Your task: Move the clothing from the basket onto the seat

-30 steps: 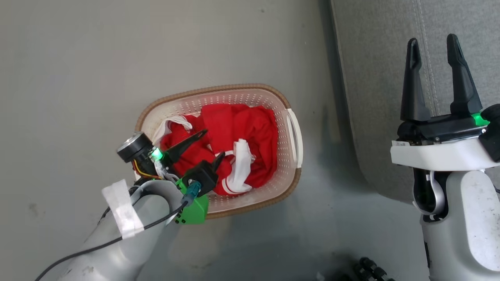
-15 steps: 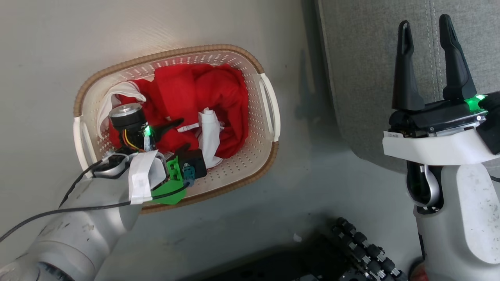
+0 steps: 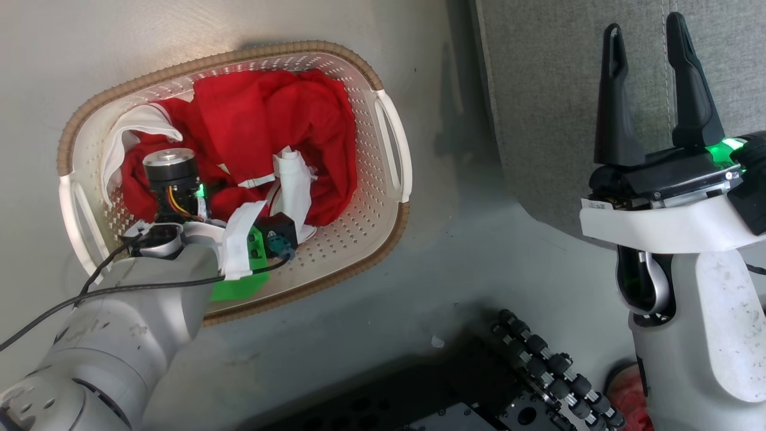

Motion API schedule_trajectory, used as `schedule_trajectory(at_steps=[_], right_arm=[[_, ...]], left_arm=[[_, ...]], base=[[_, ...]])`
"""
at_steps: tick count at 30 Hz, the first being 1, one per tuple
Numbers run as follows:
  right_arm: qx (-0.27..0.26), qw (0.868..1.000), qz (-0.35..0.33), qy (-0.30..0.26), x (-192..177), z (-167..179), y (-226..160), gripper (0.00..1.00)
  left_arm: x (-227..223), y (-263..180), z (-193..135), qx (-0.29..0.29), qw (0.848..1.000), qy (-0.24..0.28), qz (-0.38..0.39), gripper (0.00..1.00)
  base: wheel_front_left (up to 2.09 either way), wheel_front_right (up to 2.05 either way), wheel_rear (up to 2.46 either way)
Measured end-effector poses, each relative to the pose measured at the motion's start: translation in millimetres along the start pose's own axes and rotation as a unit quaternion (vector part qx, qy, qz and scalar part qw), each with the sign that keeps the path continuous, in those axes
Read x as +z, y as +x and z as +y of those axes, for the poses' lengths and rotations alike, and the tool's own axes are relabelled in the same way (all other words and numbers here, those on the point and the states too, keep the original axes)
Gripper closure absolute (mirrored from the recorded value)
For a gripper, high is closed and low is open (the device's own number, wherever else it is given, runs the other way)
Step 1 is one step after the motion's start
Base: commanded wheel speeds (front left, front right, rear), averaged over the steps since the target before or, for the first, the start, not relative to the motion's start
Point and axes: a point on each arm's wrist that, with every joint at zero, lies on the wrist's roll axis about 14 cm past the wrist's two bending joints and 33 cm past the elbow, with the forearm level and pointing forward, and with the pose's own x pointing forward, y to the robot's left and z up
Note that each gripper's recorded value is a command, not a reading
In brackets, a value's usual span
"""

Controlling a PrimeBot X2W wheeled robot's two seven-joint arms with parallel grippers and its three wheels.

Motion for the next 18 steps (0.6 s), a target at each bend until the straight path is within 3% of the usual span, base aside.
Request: schedule_trajectory(at_steps=[3,4,5,8,16,18], right_arm=[[0.002,1.0,0.001,0.0,-1.8,1.1,1.6,0.0],[0.002,1.0,0.001,0.0,-1.9,1.3,2.3,0.0],[0.003,1.0,0.0,0.001,-1.6,1.4,3.1,0.0],[0.004,1.0,-0.002,0.001,-0.9,2.1,4.3,0.0],[-0.002,1.0,-0.009,0.005,6.6,-0.6,3.3,0.0],[-0.005,1.0,-0.01,0.005,9.3,-2.5,1.9,0.0]], left_arm=[[-4.7,2.3,-2.8,-0.005,1.0,-0.012,0.013,0.0],[-6.2,2.9,-4.4,-0.007,1.0,-0.02,0.017,0.66],[-7.1,3.2,-6.1,-0.009,1.0,-0.02,0.018,1.0],[-6.3,2.2,-8.0,-0.012,1.0,-0.025,0.012,1.0],[23.6,-12.3,11.0,0.019,0.988,-0.137,-0.069,1.0],[37.5,-18.8,17.5,0.029,0.985,-0.144,-0.096,1.0]], base=[[0.0,0.0,0.0],[0.0,0.0,0.0],[0.0,0.0,0.0],[0.0,0.0,0.0],[0.0,0.0,0.0],[0.0,0.0,0.0]])
